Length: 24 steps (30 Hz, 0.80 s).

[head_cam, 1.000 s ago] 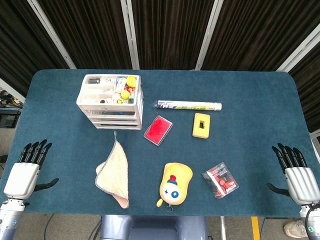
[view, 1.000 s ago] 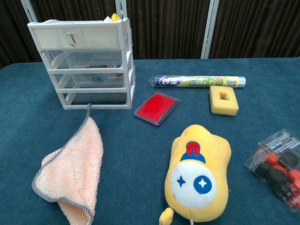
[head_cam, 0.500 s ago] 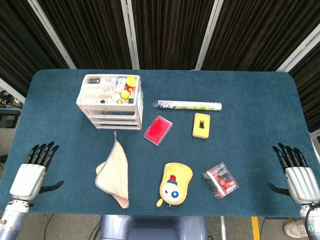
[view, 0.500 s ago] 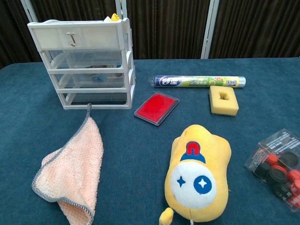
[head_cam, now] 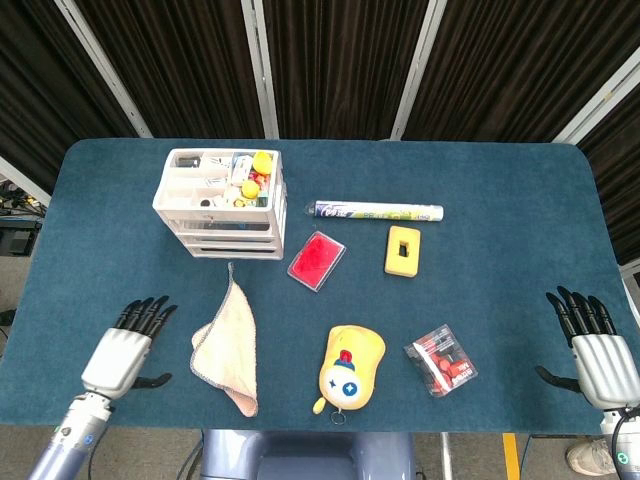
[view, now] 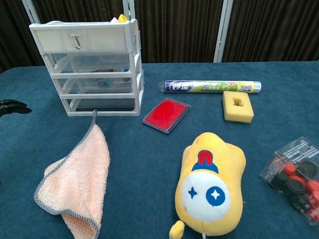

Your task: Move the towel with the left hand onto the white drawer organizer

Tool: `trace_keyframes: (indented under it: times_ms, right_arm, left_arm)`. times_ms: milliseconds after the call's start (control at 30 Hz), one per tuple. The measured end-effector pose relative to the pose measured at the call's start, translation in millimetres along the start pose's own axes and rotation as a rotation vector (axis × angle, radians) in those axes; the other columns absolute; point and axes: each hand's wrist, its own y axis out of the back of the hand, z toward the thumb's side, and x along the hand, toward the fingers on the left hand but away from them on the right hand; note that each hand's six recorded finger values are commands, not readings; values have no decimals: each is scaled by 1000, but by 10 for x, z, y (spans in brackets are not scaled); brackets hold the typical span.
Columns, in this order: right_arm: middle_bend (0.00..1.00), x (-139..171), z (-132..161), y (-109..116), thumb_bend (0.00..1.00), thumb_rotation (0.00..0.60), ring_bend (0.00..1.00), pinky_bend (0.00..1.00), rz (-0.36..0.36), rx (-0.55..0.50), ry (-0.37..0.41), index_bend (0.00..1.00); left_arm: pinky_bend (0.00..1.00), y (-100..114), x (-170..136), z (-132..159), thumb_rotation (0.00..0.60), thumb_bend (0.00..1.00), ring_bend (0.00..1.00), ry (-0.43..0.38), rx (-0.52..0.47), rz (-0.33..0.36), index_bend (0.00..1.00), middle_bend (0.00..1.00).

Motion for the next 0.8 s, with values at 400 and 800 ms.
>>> trace_keyframes:
  times_ms: [400, 800]
  right_arm:
    - [0, -16, -3, -8, 9, 600, 0, 0, 5, -7, 1, 0]
    - [0, -24, -4, -11, 9, 600, 0, 0, 7, -10, -1, 0]
  left_arm:
    - [72, -324, 367, 477, 534, 58, 0, -21, 38, -134, 59, 0]
    - [64, -536, 461, 698, 538, 62, 0, -37, 79, -185, 59, 0]
